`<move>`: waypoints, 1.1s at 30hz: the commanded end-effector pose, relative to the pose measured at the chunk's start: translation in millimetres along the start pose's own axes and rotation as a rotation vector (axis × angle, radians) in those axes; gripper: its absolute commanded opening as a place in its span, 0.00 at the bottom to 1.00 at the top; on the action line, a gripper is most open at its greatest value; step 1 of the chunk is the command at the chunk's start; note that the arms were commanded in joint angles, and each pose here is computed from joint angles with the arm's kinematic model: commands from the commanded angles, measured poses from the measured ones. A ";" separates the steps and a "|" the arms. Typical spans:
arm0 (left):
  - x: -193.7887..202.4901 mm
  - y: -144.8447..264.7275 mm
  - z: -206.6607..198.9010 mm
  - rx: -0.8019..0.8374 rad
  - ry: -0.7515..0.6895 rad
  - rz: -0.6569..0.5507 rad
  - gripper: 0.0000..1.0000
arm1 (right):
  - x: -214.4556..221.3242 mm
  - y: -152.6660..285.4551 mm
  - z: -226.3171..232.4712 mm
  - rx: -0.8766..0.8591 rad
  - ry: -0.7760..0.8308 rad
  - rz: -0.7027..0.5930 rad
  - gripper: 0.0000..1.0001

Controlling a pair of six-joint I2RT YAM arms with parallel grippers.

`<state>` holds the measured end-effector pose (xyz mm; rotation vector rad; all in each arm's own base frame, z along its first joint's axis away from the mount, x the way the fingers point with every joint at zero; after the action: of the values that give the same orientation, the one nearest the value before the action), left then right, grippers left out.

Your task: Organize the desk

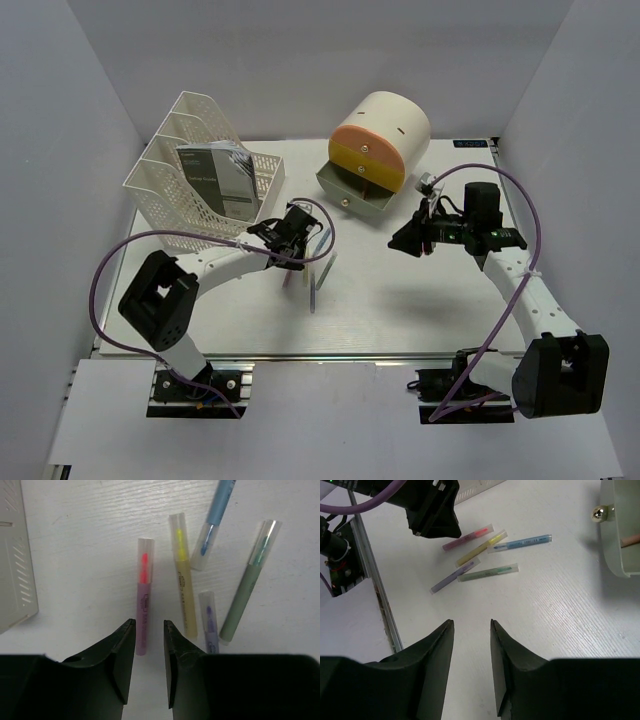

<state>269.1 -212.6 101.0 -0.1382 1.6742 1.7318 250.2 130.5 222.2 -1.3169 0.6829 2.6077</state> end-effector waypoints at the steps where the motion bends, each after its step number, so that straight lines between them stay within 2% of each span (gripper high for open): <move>1: -10.7 8.0 14.8 -0.026 -0.028 -0.032 0.40 | -12.0 5.0 9.1 -0.039 0.077 -0.021 0.41; 8: -3.2 -12.9 16.4 0.006 -0.061 0.020 0.41 | -11.9 6.4 5.1 -0.024 0.072 -0.023 0.42; 13: -6.4 -20.5 11.3 0.029 -0.072 0.026 0.46 | -11.2 7.2 1.5 -0.015 0.064 -0.024 0.42; 19: -6.1 -23.3 7.9 0.052 -0.080 0.025 0.47 | -12.3 9.3 -0.5 -0.006 0.060 -0.030 0.42; 33: 25.3 -44.8 10.0 0.003 -0.075 0.121 0.38 | -13.7 15.0 -3.0 -0.008 0.048 -0.045 0.42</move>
<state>282.3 -202.3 59.3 0.0224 1.6700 1.7659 254.2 116.7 221.5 -1.3221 0.6922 2.5744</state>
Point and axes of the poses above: each gripper's point midway between its finger pads, its own y axis back along the fingers, its own z axis along the line the jaws close on, x = y × z, the point moved 5 cm from there along y, back along the fingers, and after that the axes turned 14 degrees about -y, right-handed, at the moved point
